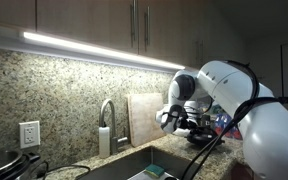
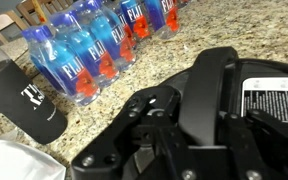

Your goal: Remove the black lid from the rice cooker

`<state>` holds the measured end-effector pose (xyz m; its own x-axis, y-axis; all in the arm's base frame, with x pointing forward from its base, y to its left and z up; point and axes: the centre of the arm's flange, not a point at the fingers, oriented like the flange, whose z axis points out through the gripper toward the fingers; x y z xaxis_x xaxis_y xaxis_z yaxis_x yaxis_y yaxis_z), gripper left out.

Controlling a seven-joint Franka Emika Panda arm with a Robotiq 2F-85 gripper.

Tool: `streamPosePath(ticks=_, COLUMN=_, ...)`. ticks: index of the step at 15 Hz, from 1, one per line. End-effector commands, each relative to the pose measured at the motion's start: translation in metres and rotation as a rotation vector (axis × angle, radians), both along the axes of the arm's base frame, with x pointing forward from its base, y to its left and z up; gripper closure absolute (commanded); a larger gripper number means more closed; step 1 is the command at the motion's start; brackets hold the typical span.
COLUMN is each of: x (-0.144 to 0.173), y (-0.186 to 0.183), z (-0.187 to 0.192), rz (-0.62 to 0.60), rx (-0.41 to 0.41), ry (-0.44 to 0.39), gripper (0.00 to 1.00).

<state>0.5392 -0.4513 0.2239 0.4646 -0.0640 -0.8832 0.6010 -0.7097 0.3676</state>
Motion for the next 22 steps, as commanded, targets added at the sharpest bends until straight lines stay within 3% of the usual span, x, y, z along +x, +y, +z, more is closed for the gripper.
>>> streamPosePath(ticks=1, x=0.017, y=-0.008, z=-0.005, rz=-0.009, rx=-0.065, ry=0.036, gripper=0.95)
streamPosePath(ticks=4, x=0.014, y=-0.009, z=-0.019, rz=-0.011, rx=-0.066, ry=0.065, gripper=0.96)
streamPosePath(ticks=5, x=0.012, y=-0.009, z=-0.021, rz=-0.014, rx=-0.063, ry=0.067, gripper=0.70)
streamPosePath(ticks=6, x=0.009, y=-0.009, z=-0.021, rz=-0.018, rx=-0.065, ry=0.076, gripper=0.69)
streamPosePath(ticks=16, x=-0.002, y=-0.006, z=-0.011, rz=-0.016, rx=-0.078, ry=0.155, gripper=0.05)
streamPosePath(ticks=18, x=0.003, y=-0.002, z=-0.016, rz=-0.004, rx=-0.065, ry=0.174, gripper=0.00)
streamPosePath(ticks=22, x=0.003, y=0.011, z=-0.008, rz=0.032, rx=-0.067, ry=0.225, gripper=0.00)
